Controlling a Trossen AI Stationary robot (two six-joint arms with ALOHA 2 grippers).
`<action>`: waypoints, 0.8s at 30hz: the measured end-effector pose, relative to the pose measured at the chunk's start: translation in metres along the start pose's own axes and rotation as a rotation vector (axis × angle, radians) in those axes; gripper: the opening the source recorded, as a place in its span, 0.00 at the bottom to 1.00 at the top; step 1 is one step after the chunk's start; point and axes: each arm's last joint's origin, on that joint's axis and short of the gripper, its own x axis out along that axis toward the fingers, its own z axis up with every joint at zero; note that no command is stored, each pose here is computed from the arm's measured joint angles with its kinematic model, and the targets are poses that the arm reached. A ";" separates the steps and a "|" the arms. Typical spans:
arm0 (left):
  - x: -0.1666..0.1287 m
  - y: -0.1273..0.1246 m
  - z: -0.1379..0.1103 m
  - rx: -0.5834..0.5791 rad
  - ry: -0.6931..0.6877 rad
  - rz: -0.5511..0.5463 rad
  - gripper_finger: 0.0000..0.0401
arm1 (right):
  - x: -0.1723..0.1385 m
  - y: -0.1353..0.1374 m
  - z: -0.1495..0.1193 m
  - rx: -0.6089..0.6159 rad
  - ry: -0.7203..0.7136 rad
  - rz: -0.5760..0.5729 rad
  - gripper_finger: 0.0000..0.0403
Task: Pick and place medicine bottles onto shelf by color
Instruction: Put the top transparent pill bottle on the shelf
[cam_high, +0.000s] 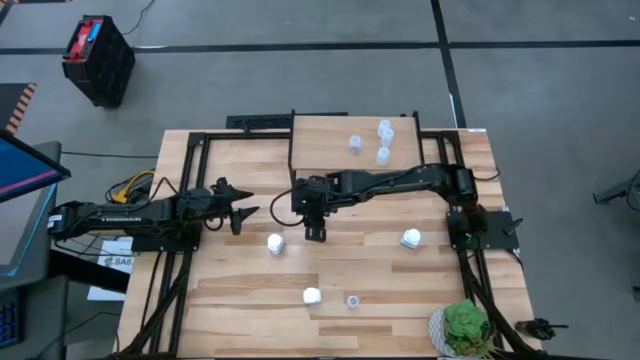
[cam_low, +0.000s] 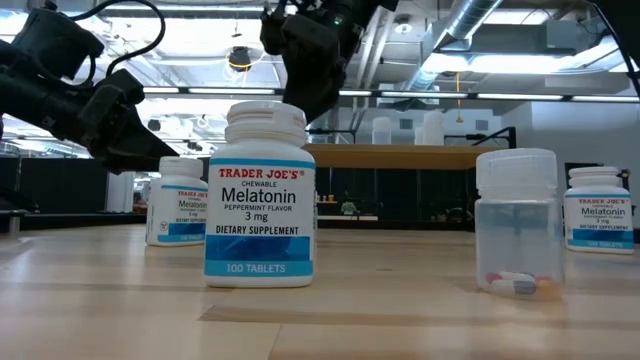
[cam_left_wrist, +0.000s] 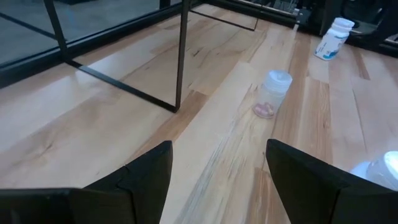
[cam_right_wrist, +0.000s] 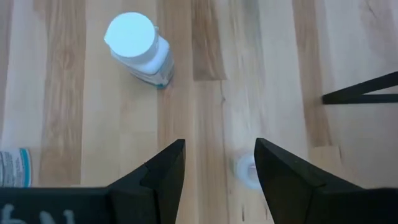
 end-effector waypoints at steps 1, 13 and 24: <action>0.000 0.000 0.000 0.000 0.000 0.000 0.62 | 0.000 0.000 0.000 0.001 0.001 -0.007 0.52; 0.000 0.000 0.000 -0.001 0.000 0.000 0.62 | 0.013 -0.002 -0.008 0.021 0.082 -0.103 0.52; 0.000 0.000 0.000 0.000 0.004 0.003 0.62 | 0.047 -0.005 -0.020 0.005 0.178 -0.191 0.52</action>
